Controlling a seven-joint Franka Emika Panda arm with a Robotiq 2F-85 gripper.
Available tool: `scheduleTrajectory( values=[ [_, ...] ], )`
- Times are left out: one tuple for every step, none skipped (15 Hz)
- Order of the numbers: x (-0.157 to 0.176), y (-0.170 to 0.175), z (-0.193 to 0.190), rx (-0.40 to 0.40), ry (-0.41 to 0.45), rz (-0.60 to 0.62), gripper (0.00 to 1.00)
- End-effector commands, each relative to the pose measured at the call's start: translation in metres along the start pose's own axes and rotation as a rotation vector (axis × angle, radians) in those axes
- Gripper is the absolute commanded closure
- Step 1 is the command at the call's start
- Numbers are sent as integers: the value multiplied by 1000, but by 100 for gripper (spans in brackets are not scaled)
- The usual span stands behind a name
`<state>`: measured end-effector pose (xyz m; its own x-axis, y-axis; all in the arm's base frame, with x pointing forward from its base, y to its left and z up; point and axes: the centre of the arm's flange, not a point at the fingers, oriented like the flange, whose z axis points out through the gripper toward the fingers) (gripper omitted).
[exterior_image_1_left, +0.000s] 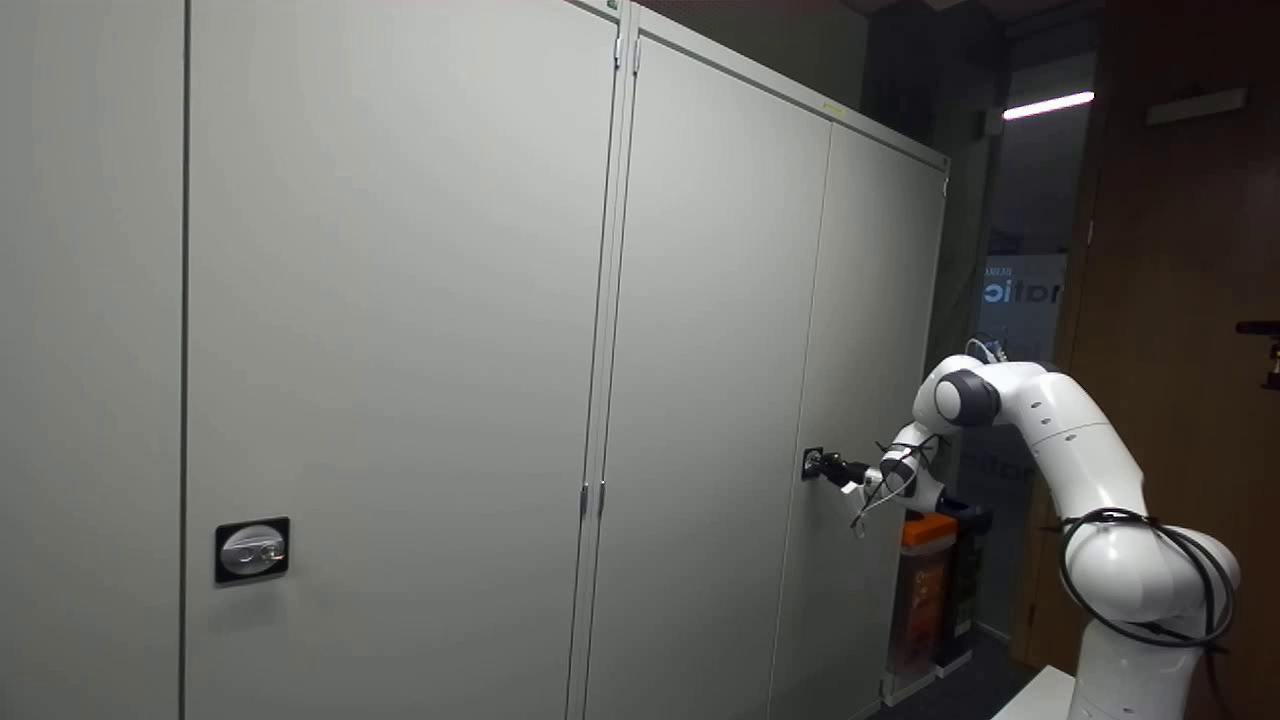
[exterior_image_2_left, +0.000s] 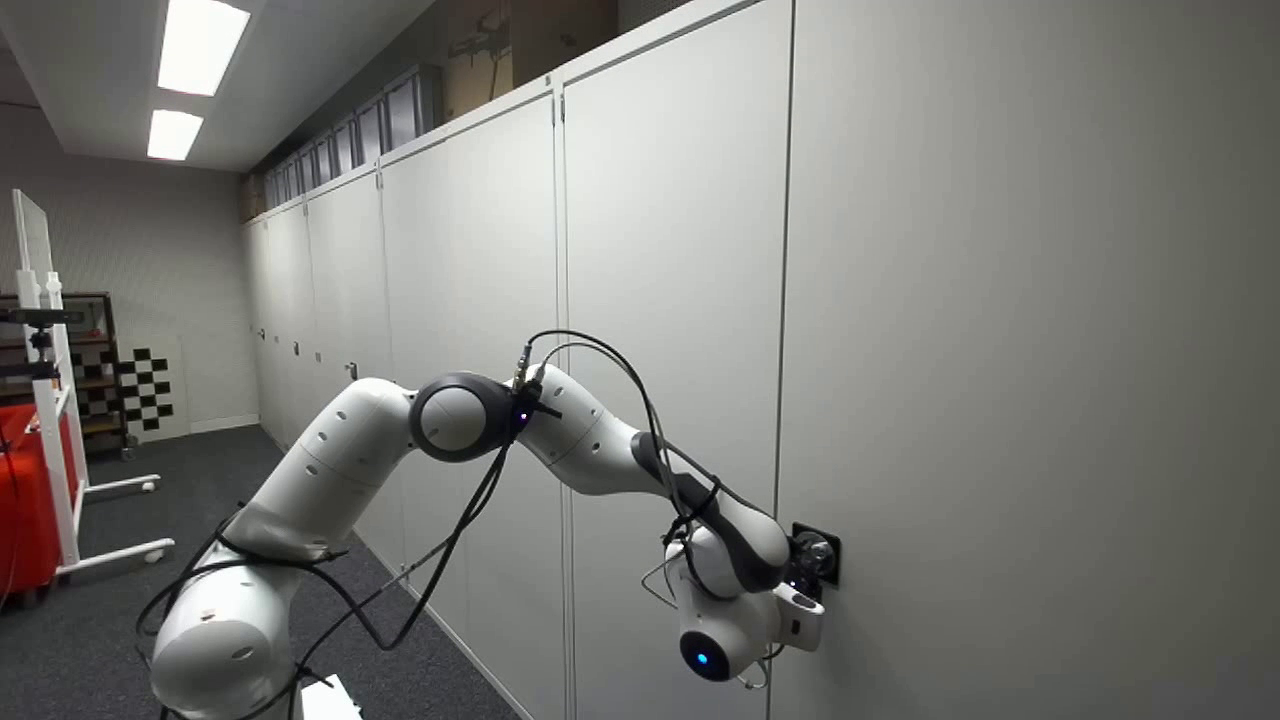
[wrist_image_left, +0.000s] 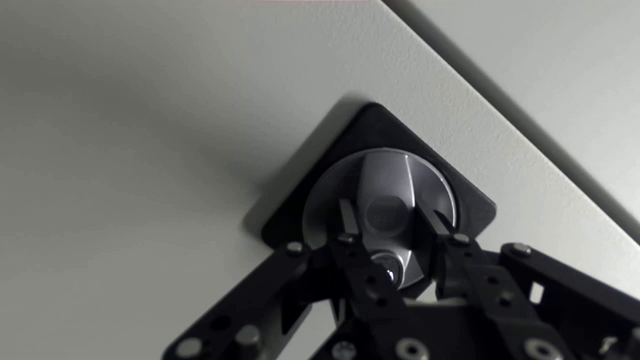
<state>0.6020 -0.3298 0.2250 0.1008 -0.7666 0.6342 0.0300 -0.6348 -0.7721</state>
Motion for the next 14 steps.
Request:
scheduleTrajectory(
  values=[
    [18, 16, 8, -16, 76, -80, 92],
    [18, 16, 8, -19, 77, -94, 92],
    [18, 16, 8, -21, 78, -105, 92],
    [18, 16, 8, -24, 79, -115, 92],
    [18, 16, 7, -28, 79, -123, 92],
    [17, 16, 7, -29, 80, -131, 92],
    [17, 15, 7, -32, 81, -141, 92],
    [17, 15, 7, -36, 81, -150, 92],
    [16, 15, 7, -38, 82, -158, 92],
    [16, 15, 6, -40, 83, -168, 92],
    [16, 15, 6, -42, 84, -178, 92],
    [16, 15, 6, -44, 85, -185, 92],
    [16, 15, 6, -47, 86, -193, 92],
    [16, 15, 6, -51, 87, -201, 92]
  ],
)
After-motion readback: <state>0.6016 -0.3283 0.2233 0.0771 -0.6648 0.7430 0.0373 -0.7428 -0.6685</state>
